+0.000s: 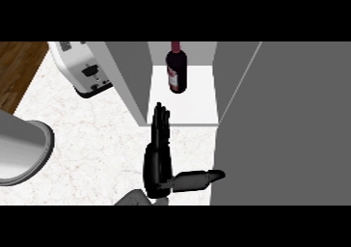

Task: Pick up the wine, place it into the cabinet and close the cabinet

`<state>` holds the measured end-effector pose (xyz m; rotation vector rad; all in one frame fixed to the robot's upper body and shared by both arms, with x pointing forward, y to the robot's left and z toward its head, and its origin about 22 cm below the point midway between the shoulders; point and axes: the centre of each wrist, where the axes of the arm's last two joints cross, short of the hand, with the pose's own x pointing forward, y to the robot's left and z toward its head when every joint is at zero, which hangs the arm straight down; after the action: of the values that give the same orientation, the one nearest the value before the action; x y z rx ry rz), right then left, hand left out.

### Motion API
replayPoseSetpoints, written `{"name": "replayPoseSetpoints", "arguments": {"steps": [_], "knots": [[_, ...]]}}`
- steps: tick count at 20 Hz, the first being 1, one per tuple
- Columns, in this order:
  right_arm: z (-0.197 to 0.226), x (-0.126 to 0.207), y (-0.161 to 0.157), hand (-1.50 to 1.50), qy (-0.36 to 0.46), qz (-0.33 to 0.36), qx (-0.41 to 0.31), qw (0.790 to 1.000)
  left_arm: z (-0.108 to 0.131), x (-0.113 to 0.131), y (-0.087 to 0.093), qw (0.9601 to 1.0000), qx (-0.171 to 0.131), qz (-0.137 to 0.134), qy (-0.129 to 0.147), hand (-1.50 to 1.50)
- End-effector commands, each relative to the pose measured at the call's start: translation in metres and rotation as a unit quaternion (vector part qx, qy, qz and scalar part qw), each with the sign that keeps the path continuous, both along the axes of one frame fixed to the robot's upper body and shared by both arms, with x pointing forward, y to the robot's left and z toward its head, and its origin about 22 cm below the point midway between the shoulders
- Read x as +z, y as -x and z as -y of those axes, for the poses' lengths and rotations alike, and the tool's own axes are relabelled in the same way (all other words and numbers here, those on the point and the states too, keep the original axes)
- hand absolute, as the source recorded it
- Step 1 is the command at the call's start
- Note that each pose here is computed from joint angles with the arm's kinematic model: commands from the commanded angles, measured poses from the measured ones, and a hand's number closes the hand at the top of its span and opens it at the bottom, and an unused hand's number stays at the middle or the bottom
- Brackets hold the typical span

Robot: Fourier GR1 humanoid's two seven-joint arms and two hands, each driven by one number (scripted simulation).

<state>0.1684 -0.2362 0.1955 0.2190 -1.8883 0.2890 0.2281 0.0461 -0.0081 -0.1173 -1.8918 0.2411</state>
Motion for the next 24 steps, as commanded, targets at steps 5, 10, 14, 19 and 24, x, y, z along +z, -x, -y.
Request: {"name": "replayPoseSetpoints", "arguments": {"steps": [5,10,14,19,24], "knots": [[-0.003,0.004,0.031,-1.5,-0.019,0.008,0.018,1.0,-0.013,0.024,0.062,0.999,0.044,0.0,0.004,-1.5],[0.002,0.003,0.03,-1.5,-0.006,0.005,0.05,0.999,-0.031,0.028,0.078,0.9997,0.013,0.013,0.017,-1.5],[-0.02,-0.004,0.009,-1.5,-0.024,-0.013,0.078,0.997,-0.047,0.043,0.095,0.9997,-0.016,0.017,0.006,-1.5],[-0.007,0.006,0.026,1.5,0.024,-0.02,0.11,0.993,-0.075,0.042,0.116,0.9992,-0.037,0.012,0.003,-1.5],[-0.001,0.012,0.035,1.5,0.046,-0.007,0.114,0.992,-0.109,0.055,0.12,0.9984,-0.053,0.02,-0.003,-1.5]]}}
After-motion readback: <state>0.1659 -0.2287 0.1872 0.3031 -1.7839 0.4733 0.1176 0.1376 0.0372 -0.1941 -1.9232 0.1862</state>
